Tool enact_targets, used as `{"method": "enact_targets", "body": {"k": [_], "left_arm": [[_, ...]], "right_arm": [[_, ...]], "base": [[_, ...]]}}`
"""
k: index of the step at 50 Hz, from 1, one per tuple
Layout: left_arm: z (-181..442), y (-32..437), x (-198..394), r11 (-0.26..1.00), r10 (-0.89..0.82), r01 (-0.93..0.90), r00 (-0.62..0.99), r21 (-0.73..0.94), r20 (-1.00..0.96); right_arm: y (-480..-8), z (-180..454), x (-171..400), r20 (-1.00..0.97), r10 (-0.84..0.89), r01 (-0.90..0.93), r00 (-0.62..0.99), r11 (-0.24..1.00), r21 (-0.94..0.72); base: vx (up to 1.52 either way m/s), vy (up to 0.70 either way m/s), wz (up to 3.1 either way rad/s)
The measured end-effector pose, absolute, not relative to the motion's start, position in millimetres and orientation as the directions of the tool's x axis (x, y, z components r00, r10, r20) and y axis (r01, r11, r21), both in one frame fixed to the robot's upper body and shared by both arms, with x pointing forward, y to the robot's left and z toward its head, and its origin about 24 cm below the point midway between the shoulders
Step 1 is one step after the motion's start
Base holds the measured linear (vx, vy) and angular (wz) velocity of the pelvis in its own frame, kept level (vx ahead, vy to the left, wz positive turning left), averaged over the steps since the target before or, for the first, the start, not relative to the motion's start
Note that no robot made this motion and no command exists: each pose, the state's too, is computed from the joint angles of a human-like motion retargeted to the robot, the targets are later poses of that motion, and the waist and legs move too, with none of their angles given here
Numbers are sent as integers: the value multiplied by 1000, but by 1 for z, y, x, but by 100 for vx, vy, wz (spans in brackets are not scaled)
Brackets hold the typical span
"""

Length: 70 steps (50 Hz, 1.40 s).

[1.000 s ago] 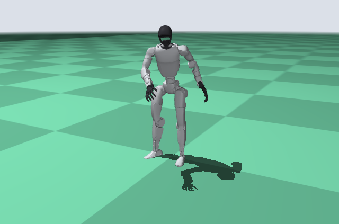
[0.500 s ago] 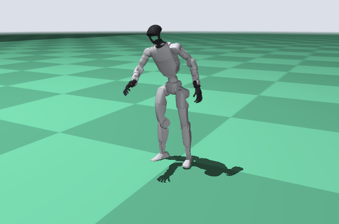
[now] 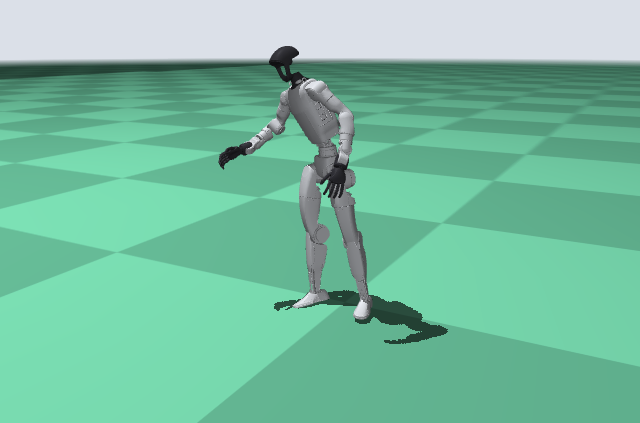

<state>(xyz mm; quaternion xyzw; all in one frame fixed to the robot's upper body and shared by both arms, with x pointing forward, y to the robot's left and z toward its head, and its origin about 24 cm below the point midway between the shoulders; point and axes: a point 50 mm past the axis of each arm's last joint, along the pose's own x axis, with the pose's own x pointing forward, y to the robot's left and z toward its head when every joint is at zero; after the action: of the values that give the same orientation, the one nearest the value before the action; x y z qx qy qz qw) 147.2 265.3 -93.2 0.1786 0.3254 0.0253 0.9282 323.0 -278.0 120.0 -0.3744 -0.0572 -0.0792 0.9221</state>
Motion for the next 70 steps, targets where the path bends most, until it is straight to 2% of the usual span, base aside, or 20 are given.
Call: {"method": "enact_targets", "body": {"k": [3,7,11,15,17,20,23,27,30,35,41,43,45,49,53,57,61,65,67,70], "left_arm": [[-86,271,160,928,207,18,805,373,-555],[-78,279,169,913,256,-29,818,408,-516],[-74,285,172,900,271,-32,822,436,-500],[-76,283,171,900,242,11,819,436,-520],[-77,280,169,888,203,75,821,453,-534],[-82,270,169,898,121,155,812,412,-571],[-84,263,168,904,60,207,806,375,-589],[-84,259,170,909,35,221,804,353,-593],[-83,261,174,911,58,194,813,364,-579],[-76,270,180,896,125,140,831,422,-542],[-76,273,181,915,170,68,828,397,-535],[-77,275,177,902,181,76,827,424,-533],[-80,274,173,892,167,110,820,438,-548],[-87,267,167,890,99,195,801,413,-590],[-89,261,165,895,68,215,799,390,-597],[-88,259,168,913,104,149,814,379,-571],[-85,262,172,921,154,83,820,380,-551],[-85,267,171,928,163,70,806,366,-569],[-86,268,169,925,167,73,802,372,-573],[-89,269,165,914,177,84,798,397,-577]], "right_arm": [[-327,100,303,158,-423,417,892,639,-646],[-387,84,262,167,-760,661,628,408,-630],[-428,81,226,202,-893,689,402,150,-709],[-440,87,218,214,-920,691,328,80,-718],[-432,95,230,235,-887,712,398,137,-688],[-406,105,258,192,-767,708,612,424,-565],[-377,113,279,145,-554,556,820,707,-437],[-363,114,287,116,-434,448,894,844,-295],[-378,103,278,88,-566,563,820,768,-305],[-428,79,235,45,-899,770,435,346,-536],[-440,74,220,23,-966,808,259,203,-553],[-433,77,228,91,-938,771,335,217,-599],[-414,84,246,144,-856,738,496,327,-591],[-364,94,276,144,-499,458,854,592,-663],[-342,94,280,77,-268,232,960,615,-753],[-372,71,259,39,-493,338,869,535,-774],[-417,40,215,-10,-852,570,524,360,-739],[-437,26,183,-109,-971,737,214,234,-634],[-435,22,180,-119,-968,744,220,245,-622],[-419,17,190,-106,-899,673,424,391,-628]], "base": [[3,-5,-36],[2,-4,-33],[2,-2,-37],[2,0,-39],[2,1,-49],[3,1,-50],[5,-1,-48],[4,-2,-37],[2,-2,-15],[0,0,0],[0,0,-3],[2,-2,-33],[0,-3,-36],[1,-5,-34],[0,-2,-11],[0,0,0],[0,0,5],[0,0,0],[0,0,0],[2,-4,-23]]}}
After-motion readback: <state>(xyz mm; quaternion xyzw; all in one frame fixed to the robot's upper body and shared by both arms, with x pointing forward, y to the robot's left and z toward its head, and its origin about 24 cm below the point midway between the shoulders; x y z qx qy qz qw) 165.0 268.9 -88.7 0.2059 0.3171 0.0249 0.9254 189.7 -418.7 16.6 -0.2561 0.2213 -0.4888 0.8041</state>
